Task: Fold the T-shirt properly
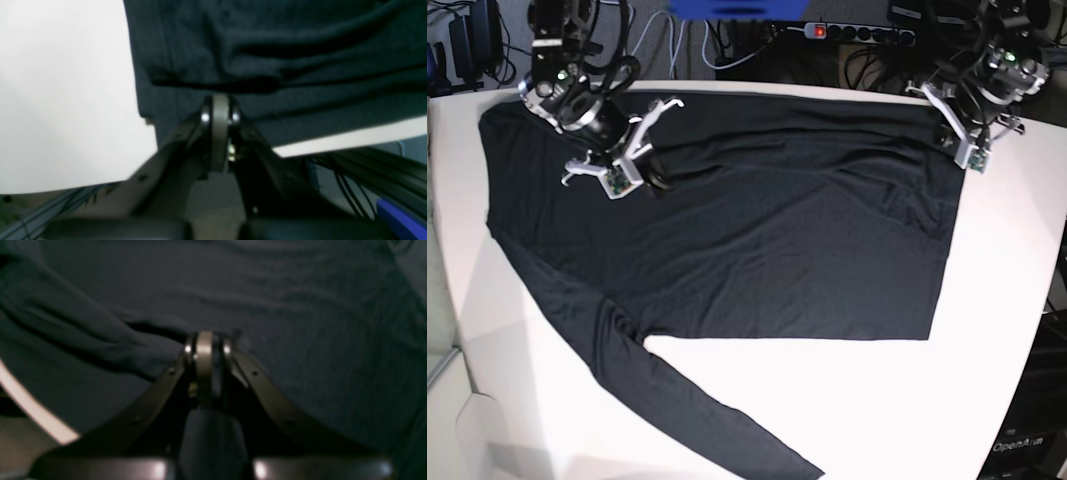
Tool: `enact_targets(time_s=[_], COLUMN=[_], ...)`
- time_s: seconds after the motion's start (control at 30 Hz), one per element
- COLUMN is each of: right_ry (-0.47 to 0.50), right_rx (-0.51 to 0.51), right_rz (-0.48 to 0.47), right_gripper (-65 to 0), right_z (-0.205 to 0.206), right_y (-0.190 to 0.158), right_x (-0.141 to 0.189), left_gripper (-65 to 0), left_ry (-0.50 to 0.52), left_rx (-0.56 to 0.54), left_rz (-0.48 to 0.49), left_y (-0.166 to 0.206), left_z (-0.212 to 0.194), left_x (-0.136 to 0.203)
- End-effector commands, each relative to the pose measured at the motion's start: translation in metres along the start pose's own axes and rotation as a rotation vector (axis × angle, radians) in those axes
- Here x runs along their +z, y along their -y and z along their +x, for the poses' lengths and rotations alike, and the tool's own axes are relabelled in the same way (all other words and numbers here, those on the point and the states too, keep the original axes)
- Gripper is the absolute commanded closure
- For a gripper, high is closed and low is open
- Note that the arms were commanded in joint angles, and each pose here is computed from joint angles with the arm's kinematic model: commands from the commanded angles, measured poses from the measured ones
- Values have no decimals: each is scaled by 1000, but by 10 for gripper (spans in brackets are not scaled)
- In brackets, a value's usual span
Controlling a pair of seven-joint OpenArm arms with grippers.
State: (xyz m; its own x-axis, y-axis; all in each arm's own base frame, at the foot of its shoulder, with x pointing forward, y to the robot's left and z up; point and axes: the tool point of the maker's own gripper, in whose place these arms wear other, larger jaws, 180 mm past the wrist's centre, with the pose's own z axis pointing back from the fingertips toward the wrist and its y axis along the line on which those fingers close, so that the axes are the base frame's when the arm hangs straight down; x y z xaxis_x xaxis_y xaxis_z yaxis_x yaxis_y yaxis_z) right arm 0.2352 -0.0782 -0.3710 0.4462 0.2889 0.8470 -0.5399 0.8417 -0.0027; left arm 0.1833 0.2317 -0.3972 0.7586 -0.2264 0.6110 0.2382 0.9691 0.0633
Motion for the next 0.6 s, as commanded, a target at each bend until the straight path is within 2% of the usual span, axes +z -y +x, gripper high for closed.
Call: enact_targets(time_s=[0.0, 0.13, 0.3, 0.57], right_ry=[48, 44, 26, 41], right_rx=[6, 0, -21, -22], right_rz=[-4, 11, 103, 209], right_gripper=[-26, -26, -26, -26], right_z=[13, 11, 3, 10], right_y=[0, -14, -53, -92], right_x=[5, 15, 14, 8], left_gripper=[0, 0, 0, 0], left_ry=[44, 45, 36, -92], left_rx=[-17, -29, -30, -16], left_rz=[4, -18, -18, 7], left_y=[-1, 7, 5, -3], left_z=[14, 15, 12, -28], left_x=[5, 2, 1, -16])
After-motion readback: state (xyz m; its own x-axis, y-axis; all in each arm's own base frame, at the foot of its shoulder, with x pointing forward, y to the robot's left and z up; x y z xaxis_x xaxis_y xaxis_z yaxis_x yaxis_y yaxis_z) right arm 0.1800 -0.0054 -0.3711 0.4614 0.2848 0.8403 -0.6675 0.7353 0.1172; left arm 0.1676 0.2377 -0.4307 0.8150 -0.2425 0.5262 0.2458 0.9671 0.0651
